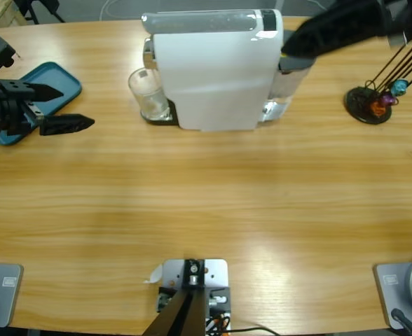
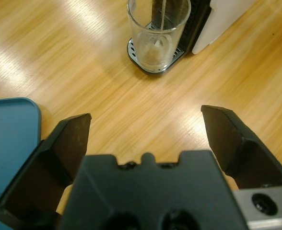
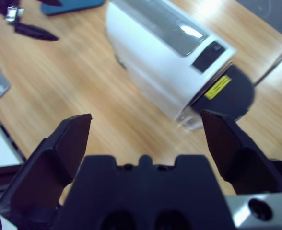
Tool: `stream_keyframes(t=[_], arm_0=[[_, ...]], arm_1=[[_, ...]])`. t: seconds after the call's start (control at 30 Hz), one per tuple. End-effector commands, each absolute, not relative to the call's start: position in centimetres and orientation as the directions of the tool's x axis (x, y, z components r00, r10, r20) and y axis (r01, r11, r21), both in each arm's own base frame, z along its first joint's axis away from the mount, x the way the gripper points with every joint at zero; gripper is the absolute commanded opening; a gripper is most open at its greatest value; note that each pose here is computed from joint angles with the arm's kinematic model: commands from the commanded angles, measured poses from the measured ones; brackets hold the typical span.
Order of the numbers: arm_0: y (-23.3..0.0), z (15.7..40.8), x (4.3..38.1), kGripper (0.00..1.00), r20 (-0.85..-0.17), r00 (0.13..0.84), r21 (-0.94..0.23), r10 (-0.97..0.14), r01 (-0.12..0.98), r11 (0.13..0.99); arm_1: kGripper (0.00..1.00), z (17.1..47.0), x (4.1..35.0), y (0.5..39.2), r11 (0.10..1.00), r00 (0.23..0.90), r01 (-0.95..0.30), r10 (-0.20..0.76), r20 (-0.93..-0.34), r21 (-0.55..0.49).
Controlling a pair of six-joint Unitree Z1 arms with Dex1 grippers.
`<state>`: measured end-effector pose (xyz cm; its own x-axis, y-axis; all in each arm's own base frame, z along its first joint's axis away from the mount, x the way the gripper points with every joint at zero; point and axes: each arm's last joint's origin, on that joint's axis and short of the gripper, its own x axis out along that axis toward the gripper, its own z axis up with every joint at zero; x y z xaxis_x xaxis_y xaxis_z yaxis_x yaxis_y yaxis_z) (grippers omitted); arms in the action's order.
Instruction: Pour coffee
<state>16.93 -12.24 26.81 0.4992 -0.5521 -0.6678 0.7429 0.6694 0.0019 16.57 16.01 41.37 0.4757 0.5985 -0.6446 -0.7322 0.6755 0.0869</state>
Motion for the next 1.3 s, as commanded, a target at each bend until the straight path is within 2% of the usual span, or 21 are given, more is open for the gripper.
stream_keyframes(t=[0.03,0.13,0.3,0.5,0.77,1.03,1.3], arm_0=[[-11.5,27.2,15.2,1.0,-0.65,0.501,0.005,-0.572,0.755,0.655],[-11.5,27.5,15.1,1.0,-0.655,0.496,0.002,-0.571,0.756,0.655],[-11.2,27.6,14.8,1.0,-0.658,0.494,-0.001,-0.569,0.755,0.656],[-11.6,27.3,15.4,1.0,-0.667,0.489,-0.005,-0.562,0.751,0.66],[-11.4,27.0,15.0,1.0,-0.671,0.483,-0.02,-0.562,0.746,0.666],[-11.7,27.1,15.3,1.0,-0.671,0.48,-0.017,-0.565,0.752,0.659],[-12.2,28.0,15.8,1.0,-0.641,0.499,-0.007,-0.583,0.756,0.654]], arm_1=[[1.0,35.8,11.8,12.2,0.626,0.457,-0.776,0.647,-0.61,0.083],[1.0,33.2,10.6,10.0,0.663,0.489,-0.745,0.621,-0.613,0.078],[1.0,31.1,9.3,8.2,0.685,0.504,-0.727,0.588,-0.633,0.058],[1.0,30.2,8.5,7.5,0.702,0.532,-0.708,0.6,-0.598,0.074],[1.0,29.6,8.8,7.9,0.689,0.495,-0.719,0.599,-0.629,0.09],[1.0,29.4,8.6,7.7,0.696,0.502,-0.712,0.597,-0.626,0.092],[1.0,28.9,9.3,8.2,0.704,0.491,-0.704,0.578,-0.651,0.094]])
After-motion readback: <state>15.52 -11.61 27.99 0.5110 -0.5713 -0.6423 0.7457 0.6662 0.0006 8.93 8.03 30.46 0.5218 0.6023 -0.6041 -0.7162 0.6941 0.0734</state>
